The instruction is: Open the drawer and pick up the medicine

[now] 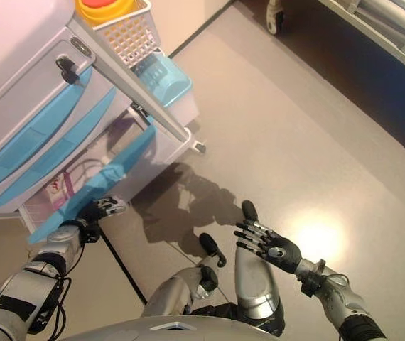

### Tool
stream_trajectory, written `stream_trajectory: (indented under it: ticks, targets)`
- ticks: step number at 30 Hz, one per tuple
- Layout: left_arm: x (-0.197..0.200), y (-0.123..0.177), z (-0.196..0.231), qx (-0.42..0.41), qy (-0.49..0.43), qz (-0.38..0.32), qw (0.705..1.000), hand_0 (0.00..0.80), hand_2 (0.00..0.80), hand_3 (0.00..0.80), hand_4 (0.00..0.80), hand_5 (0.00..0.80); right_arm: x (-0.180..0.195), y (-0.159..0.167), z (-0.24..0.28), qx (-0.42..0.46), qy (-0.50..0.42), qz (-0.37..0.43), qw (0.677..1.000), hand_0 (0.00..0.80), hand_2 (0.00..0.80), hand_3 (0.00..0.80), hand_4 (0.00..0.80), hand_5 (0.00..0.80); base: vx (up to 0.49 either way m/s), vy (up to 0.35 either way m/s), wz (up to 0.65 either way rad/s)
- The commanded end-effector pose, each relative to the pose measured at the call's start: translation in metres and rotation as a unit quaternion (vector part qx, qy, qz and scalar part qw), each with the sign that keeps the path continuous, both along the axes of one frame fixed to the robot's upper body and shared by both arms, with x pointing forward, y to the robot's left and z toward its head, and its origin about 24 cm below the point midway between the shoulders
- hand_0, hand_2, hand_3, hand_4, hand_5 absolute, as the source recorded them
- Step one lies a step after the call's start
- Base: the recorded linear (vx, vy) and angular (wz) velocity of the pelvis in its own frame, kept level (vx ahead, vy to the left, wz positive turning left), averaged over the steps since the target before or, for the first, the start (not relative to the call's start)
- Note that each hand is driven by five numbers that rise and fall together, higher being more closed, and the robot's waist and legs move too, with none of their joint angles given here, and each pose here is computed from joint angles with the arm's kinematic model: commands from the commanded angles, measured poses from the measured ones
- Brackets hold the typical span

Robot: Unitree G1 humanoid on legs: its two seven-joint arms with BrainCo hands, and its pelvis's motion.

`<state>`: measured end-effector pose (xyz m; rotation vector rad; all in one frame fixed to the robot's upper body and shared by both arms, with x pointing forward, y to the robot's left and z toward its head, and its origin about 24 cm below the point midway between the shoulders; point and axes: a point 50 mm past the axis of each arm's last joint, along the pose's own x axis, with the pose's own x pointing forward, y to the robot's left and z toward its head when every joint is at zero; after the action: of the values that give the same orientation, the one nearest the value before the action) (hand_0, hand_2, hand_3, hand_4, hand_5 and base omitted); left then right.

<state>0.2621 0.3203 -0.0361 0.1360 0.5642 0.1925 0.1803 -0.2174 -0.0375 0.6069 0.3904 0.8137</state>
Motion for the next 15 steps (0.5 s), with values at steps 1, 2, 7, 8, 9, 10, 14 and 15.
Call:
stream_trajectory:
  ticks: [1,2,7,8,9,10,14,15]
  targets:
    - [-0.006,0.06,0.042,0.051,-0.049,0.108,0.992,0.0,0.0,0.0,0.0,0.0,-0.002,0.025,0.007,0.059,-0.033,0.033,0.997,0.0,0.0,0.0,0.0,0.0,0.019,0.037,-0.02]
    - [-0.004,0.065,0.049,0.053,-0.062,0.123,0.989,0.0,0.0,0.0,0.0,0.0,-0.001,0.026,0.007,0.06,-0.036,0.032,0.997,0.0,0.0,0.0,0.0,0.0,-0.044,0.015,0.02]
    - [0.001,0.082,0.074,0.063,-0.102,0.169,0.978,0.0,0.0,0.0,0.0,0.0,-0.001,0.028,0.008,0.068,-0.045,0.033,0.996,0.0,0.0,0.0,0.0,0.0,-0.039,0.014,0.0]
    - [0.002,0.085,0.08,0.061,-0.115,0.178,0.975,0.0,0.0,0.0,0.0,0.0,-0.001,0.028,0.008,0.069,-0.045,0.032,0.996,0.0,0.0,0.0,0.0,0.0,-0.037,0.003,0.0]
    - [0.005,0.089,0.088,0.059,-0.129,0.187,0.972,0.0,0.0,0.0,0.0,0.0,-0.001,0.029,0.008,0.07,-0.045,0.031,0.996,0.0,0.0,0.0,0.0,0.0,0.0,0.0,0.0]
    - [0.006,0.092,0.095,0.061,-0.141,0.191,0.969,0.0,0.0,0.0,0.0,0.0,0.0,0.029,0.008,0.07,-0.045,0.029,0.996,0.0,0.0,0.0,0.0,0.0,0.0,0.0,0.0]
    - [0.018,0.101,0.129,0.085,-0.178,0.18,0.964,0.0,0.0,0.0,0.0,0.0,0.001,0.029,0.009,0.075,-0.051,0.023,0.996,0.0,0.0,0.0,0.0,0.0,-0.039,-0.012,0.01]
    - [0.019,0.103,0.136,0.09,-0.183,0.177,0.963,0.0,0.0,0.0,0.0,0.0,0.001,0.029,0.009,0.076,-0.052,0.021,0.996,0.0,0.0,0.0,0.0,0.0,0.0,0.0,0.0]
